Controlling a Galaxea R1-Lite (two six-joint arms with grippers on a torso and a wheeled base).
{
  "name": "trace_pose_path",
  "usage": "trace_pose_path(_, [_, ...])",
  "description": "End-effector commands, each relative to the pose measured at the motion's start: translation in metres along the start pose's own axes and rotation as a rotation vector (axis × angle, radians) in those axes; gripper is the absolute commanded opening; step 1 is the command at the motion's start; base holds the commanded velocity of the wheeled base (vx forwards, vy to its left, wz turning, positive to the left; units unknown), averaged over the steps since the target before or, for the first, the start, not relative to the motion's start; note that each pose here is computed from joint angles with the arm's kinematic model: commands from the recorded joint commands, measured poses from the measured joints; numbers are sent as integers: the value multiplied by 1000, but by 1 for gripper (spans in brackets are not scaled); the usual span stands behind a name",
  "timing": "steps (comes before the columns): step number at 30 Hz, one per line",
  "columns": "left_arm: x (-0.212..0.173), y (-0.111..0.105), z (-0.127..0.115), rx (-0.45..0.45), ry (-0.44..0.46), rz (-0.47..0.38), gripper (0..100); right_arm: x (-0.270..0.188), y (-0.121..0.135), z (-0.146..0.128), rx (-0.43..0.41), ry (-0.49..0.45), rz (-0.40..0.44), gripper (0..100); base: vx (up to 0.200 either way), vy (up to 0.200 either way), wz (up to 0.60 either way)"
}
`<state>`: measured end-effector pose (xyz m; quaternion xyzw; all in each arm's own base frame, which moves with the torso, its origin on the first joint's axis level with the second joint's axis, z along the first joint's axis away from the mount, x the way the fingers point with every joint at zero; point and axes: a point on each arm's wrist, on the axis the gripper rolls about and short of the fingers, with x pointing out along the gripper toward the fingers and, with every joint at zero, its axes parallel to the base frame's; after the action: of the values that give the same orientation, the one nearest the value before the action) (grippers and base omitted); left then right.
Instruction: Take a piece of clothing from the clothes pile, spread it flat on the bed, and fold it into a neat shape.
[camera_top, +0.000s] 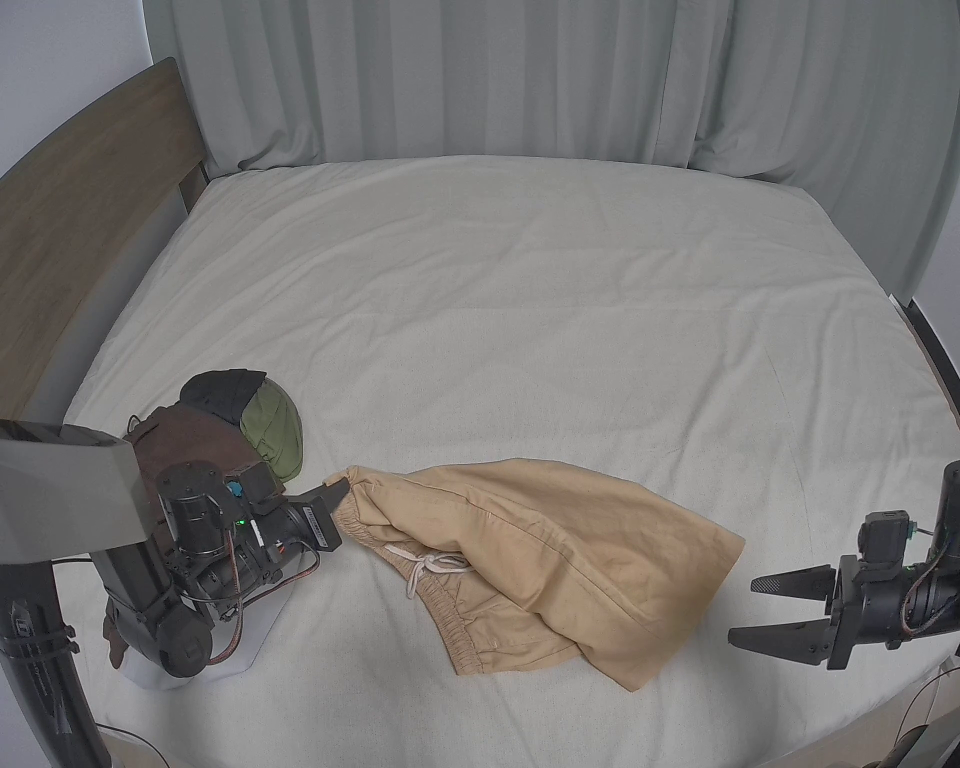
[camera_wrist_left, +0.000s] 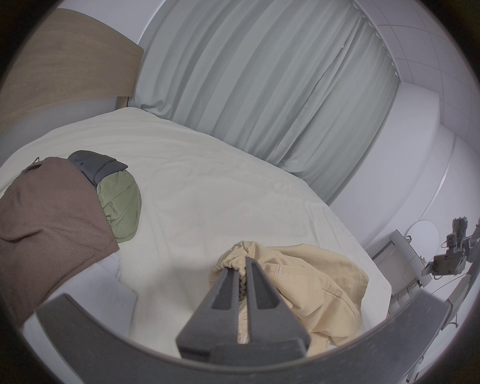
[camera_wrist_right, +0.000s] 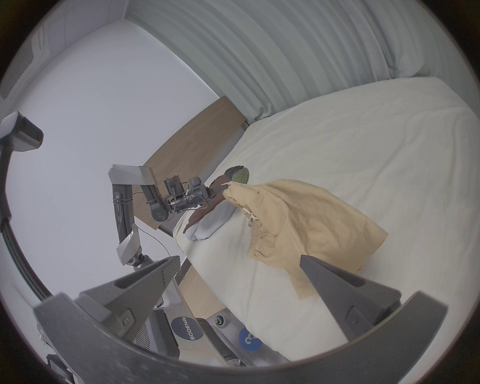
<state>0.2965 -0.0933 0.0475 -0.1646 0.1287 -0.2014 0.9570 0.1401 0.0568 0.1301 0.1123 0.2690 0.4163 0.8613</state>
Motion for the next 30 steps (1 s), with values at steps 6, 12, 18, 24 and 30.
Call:
trace_pose_path(6, [0, 2, 2, -1, -9, 4, 0, 24, -26, -19, 71, 71, -36, 100, 0, 0, 0])
trace_pose_path(12, [0, 2, 1, -1, -8, 5, 0, 37, -40, -33, 85, 83, -45, 100, 0, 0, 0])
trace_pose_path(18, [0, 2, 1, -1, -6, 5, 0, 48, -51, -45, 95, 96, -51, 100, 0, 0, 0])
trace_pose_path(24, [0, 3, 1, -1, -7, 7, 0, 59, -61, -52, 87, 82, -52, 100, 0, 0, 0])
trace_pose_path(30, [0, 3, 1, -1, -7, 7, 0, 64, -67, -56, 105, 100, -73, 100, 0, 0, 0])
